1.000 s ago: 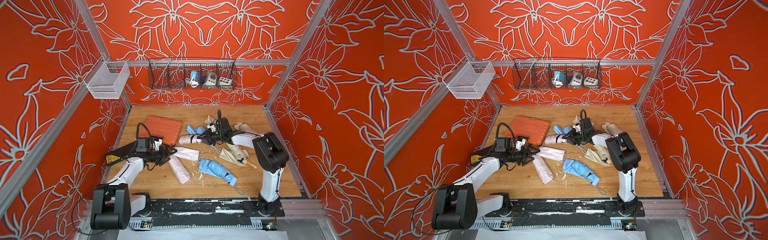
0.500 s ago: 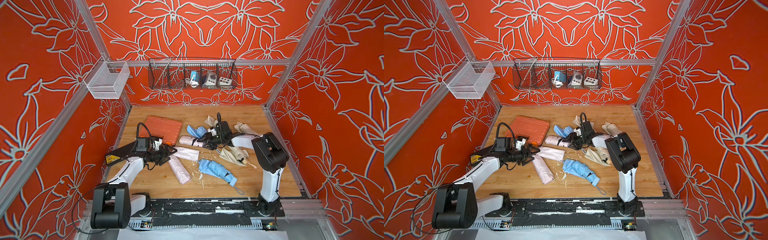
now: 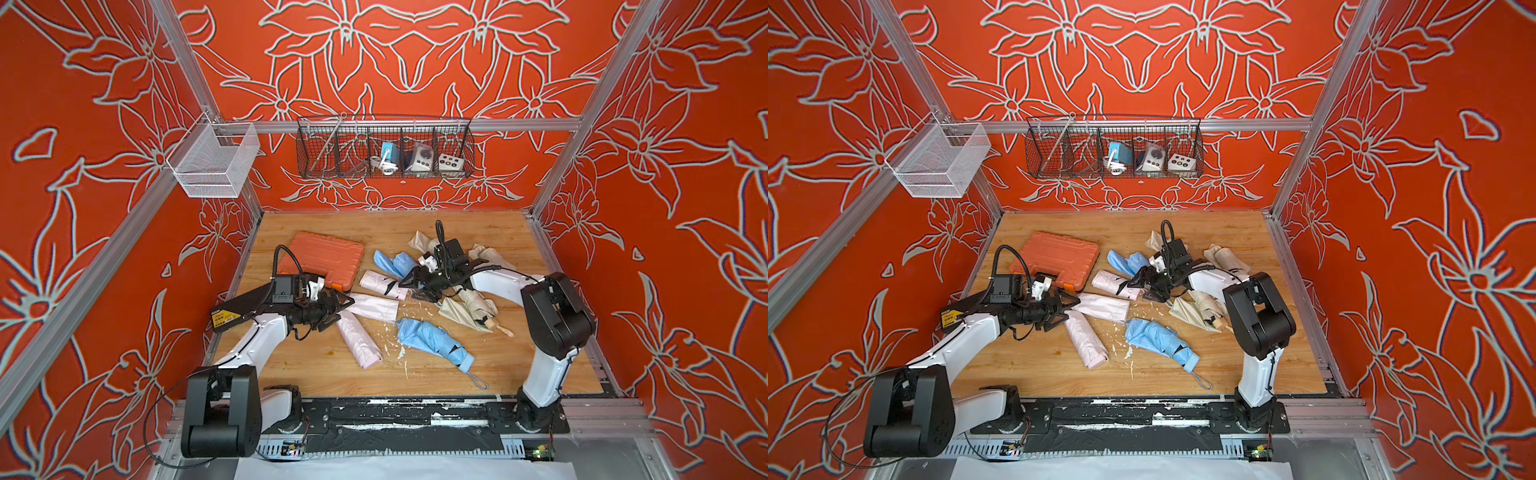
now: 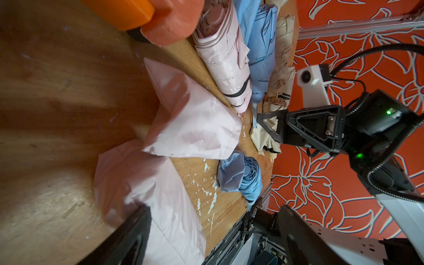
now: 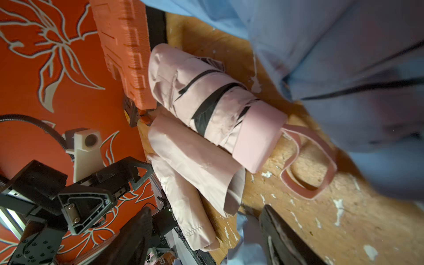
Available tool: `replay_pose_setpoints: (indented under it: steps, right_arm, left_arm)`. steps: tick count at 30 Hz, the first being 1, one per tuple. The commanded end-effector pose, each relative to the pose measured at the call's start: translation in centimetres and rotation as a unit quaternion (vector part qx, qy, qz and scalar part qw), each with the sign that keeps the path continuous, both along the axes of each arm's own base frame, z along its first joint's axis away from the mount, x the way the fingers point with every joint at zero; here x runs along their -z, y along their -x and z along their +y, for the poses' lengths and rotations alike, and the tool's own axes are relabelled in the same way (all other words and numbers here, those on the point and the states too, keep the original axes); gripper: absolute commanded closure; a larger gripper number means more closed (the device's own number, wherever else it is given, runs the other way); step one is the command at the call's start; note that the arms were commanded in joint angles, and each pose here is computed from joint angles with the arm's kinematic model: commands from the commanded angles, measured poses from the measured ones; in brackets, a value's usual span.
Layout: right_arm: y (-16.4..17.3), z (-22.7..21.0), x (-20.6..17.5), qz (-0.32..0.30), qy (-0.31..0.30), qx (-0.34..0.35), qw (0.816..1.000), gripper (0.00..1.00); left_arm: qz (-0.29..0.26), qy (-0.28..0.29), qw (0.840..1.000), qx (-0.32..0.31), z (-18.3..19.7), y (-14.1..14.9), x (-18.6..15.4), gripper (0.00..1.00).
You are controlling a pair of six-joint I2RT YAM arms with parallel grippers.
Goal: Take umbrellas out of sleeves
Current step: Place the umbrella at the center of the board.
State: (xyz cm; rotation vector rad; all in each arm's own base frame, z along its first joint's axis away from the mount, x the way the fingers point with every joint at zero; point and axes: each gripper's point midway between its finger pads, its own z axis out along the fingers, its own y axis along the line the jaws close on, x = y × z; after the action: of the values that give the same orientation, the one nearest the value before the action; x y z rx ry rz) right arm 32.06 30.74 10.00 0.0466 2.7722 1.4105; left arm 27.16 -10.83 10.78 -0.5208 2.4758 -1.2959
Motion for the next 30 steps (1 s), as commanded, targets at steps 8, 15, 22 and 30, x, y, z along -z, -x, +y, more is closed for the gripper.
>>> replay_pose_setpoints:
  steps: [8, 15, 22, 30]
  right_arm:
    - [4.0, 0.5, -4.8, -0.091, 0.061, -0.119, 0.987, 0.23]
    - [8.9, 0.4, -5.9, -0.123, 0.134, -0.208, 0.961, 0.02]
    - [12.5, 1.8, -4.9, -0.135, 0.158, -0.267, 0.941, 0.02]
    - [15.4, 6.2, -2.9, -0.162, 0.175, -0.339, 0.910, 0.02]
  left_arm:
    - [-0.032, -0.007, 0.999, 0.004, 0.1, -0.8, -1.7, 0.14]
    - [-0.066, -0.067, 0.995, -0.021, 1.7, -1.1, -2.8, 0.14]
    - [-0.052, -0.115, 0.989, -0.071, 3.7, -0.6, -2.9, 0.13]
    - [-0.006, -0.233, 0.964, -0.128, 7.8, 0.6, -1.3, 0.09]
